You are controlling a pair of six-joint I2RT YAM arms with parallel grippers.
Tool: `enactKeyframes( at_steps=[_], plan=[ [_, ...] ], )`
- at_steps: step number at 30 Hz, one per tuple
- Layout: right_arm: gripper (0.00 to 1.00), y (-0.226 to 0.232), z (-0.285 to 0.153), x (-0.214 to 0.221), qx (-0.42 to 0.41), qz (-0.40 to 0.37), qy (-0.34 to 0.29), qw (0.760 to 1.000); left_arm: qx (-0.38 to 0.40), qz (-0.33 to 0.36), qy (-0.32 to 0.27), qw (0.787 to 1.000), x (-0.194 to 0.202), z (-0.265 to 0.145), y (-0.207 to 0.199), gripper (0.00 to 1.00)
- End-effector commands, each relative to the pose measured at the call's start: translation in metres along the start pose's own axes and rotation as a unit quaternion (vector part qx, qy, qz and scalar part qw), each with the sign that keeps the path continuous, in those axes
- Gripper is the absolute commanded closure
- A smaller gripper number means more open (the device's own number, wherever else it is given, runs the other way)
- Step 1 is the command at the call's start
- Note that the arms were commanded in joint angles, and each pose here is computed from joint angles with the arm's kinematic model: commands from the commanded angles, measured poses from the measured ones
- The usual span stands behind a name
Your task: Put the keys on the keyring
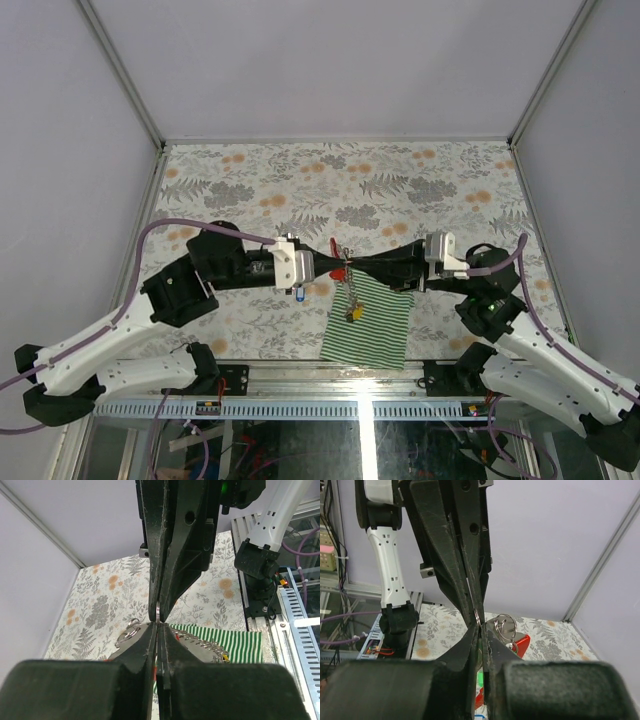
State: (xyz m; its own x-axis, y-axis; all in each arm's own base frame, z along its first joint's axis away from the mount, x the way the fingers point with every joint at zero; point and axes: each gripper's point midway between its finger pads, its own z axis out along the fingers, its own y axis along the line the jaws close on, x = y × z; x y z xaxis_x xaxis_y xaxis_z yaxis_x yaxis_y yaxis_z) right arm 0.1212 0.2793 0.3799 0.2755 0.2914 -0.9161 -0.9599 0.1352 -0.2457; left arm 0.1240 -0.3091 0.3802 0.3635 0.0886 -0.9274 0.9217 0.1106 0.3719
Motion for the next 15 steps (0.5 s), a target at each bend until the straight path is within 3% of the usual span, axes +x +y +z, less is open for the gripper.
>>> enactKeyframes(
  at_steps=[1,5,10,15],
  plan=[
    [0.86,0.006,-0.002,-0.026,-0.02,-0.055,-0.01,0.998,0.01,0.033,-0.011,0.999,-0.022,-0.002,0.004,1.0],
    [0.74,0.002,-0.008,-0.017,-0.017,-0.084,0.042,0.995,0.043,0.054,0.044,0.997,-0.007,-0.002,0.001,1.0],
    [0.71,0.001,-0.013,-0.005,-0.022,-0.093,0.081,0.992,0.075,0.072,0.122,0.987,0.014,-0.002,0.002,1.0],
    [0.69,0.0,-0.012,0.0,-0.022,-0.091,0.089,0.992,0.085,0.09,0.145,0.982,0.019,0.0,0.006,1.0]
  ],
)
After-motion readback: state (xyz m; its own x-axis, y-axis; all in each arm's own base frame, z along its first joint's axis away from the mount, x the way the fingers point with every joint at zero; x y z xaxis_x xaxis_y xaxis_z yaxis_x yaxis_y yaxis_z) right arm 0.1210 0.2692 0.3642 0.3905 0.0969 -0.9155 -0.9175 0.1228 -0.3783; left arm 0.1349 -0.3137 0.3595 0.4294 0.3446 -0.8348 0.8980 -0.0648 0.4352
